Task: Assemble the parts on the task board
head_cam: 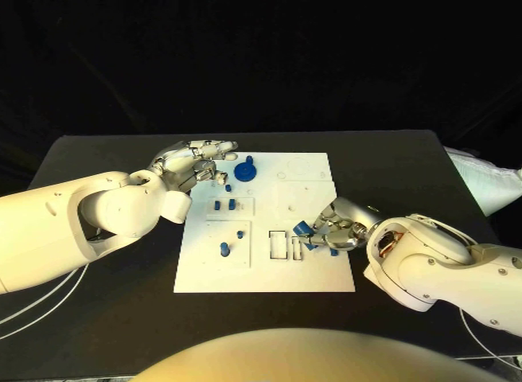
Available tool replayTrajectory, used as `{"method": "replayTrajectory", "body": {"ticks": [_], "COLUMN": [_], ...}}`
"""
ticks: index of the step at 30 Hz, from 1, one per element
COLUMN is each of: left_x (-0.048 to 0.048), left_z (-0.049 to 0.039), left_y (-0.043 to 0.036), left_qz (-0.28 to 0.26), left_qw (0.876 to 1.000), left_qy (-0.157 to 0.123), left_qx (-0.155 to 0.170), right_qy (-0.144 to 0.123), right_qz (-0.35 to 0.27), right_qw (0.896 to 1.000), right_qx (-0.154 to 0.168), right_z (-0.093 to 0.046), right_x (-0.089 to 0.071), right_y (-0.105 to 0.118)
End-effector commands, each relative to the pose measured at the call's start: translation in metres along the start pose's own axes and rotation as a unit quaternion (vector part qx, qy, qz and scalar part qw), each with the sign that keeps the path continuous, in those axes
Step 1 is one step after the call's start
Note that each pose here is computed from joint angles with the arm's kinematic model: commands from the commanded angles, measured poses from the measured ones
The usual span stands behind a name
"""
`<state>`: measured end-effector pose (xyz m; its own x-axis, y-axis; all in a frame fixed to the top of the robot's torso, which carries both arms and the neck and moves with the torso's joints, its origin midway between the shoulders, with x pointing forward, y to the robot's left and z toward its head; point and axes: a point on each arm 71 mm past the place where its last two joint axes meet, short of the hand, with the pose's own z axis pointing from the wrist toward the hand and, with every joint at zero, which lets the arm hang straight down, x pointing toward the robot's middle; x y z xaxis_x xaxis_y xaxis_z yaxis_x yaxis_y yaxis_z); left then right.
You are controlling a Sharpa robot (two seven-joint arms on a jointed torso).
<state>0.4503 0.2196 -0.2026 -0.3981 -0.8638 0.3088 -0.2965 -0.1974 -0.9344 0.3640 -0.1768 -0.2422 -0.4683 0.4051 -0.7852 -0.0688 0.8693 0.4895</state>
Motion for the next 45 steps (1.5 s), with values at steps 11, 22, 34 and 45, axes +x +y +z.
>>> {"method": "replayTrajectory", "body": {"ticks": [11, 22, 34, 45], "left_x": [0.0048, 0.0066, 0.0067, 0.0065], "left_z": [0.0020, 0.0020, 0.0022, 0.0019], "left_y": [0.0012, 0.0014, 0.0011, 0.0010], "left_qz": [-0.002, -0.002, -0.001, -0.001], "left_qw": [1.000, 1.000, 1.000, 1.000], "left_qy": [0.016, 0.017, 0.015, 0.014], "left_qx": [0.000, -0.001, 0.002, 0.002], "right_qy": [0.045, 0.081, 0.083, 0.068], "right_qz": [0.017, -0.013, -0.022, -0.029], "right_qw": [0.999, 0.997, 0.996, 0.997], "right_qx": [-0.011, -0.013, -0.013, -0.019], "right_z": [0.011, 0.020, 0.024, 0.026], "right_x": [0.014, 0.025, 0.026, 0.025], "right_y": [0.023, 0.032, 0.033, 0.035]}}
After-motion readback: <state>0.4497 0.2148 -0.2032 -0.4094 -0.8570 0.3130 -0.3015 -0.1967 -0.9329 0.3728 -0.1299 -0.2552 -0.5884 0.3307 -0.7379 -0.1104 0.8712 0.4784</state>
